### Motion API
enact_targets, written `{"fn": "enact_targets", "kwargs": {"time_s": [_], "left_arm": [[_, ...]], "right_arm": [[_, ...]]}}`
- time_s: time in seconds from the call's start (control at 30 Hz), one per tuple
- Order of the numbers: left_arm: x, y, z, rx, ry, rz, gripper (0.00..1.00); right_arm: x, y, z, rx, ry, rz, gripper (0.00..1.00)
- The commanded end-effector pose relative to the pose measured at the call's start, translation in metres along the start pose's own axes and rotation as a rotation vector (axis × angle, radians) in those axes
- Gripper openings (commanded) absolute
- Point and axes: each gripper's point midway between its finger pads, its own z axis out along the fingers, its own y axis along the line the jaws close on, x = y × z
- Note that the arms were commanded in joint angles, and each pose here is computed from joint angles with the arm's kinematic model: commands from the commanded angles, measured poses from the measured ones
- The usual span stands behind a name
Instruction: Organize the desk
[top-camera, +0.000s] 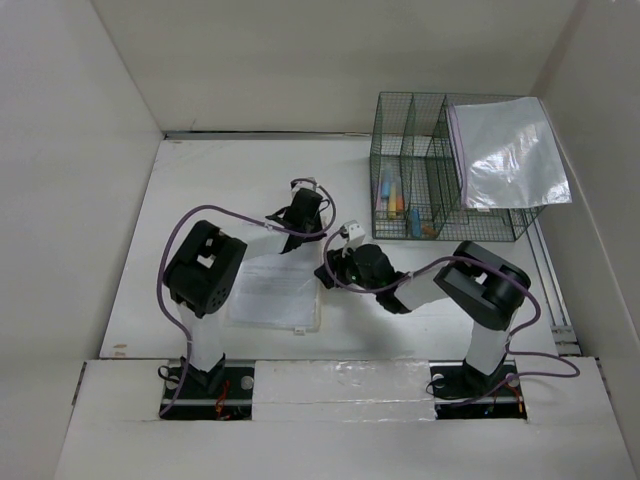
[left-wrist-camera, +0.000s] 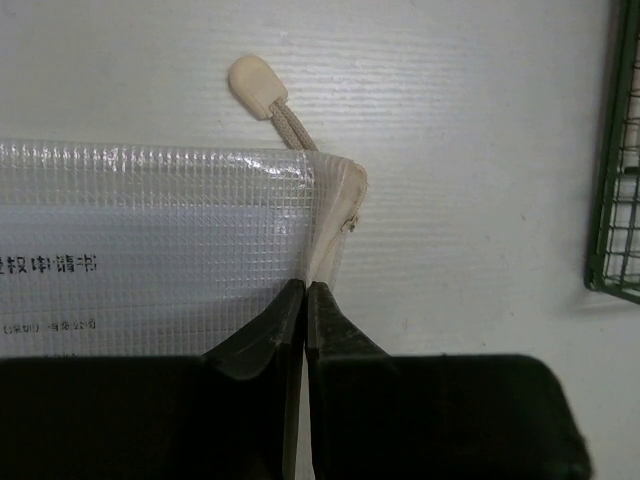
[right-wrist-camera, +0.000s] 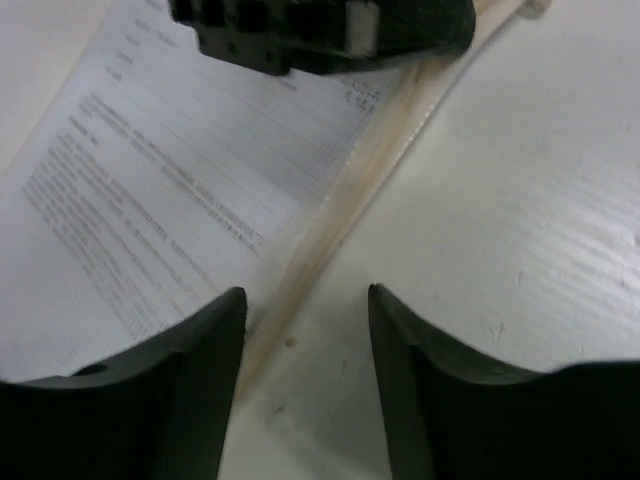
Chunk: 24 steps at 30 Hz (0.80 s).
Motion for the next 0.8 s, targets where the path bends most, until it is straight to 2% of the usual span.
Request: {"fn": "enact_targets", "kwargs": {"time_s": [0.0, 0.13, 0.27, 0.5, 0.63, 0.77], "left_arm": [[-0.009, -0.022, -0.021, 0.135, -0.009, -0.063, 0.00], [-0.017, -0.032, -0.038, 0.193, -0.030, -0.085, 0.00], [-0.023, -0.043, -0.051, 0.253, -0.040, -0.123, 0.00], [-0.040, -0.059, -0.075, 0.349, -0.098, -0.204, 0.00], [-0.049, -0.063, -0.085, 0.374, -0.125, -0.232, 0.00], [-0.051, -0.069, -0.091, 0.406, -0.123, -0.239, 0.00]], "right_arm": [[-0.008, 0.013, -0.009, -0.046, -0.050, 0.048, 0.60], [-0.001, 0.012, -0.016, -0.057, -0.050, 0.065, 0.76], [-0.006, 0.029, -0.019, -0.183, -0.055, 0.107, 0.79], [0.004, 0.067, -0.031, -0.301, -0.055, 0.216, 0.77], [-0.001, 0.064, -0.029, -0.321, -0.099, 0.280, 0.64], [-0.004, 0.065, -0.025, -0.371, -0.117, 0.318, 0.60]]}}
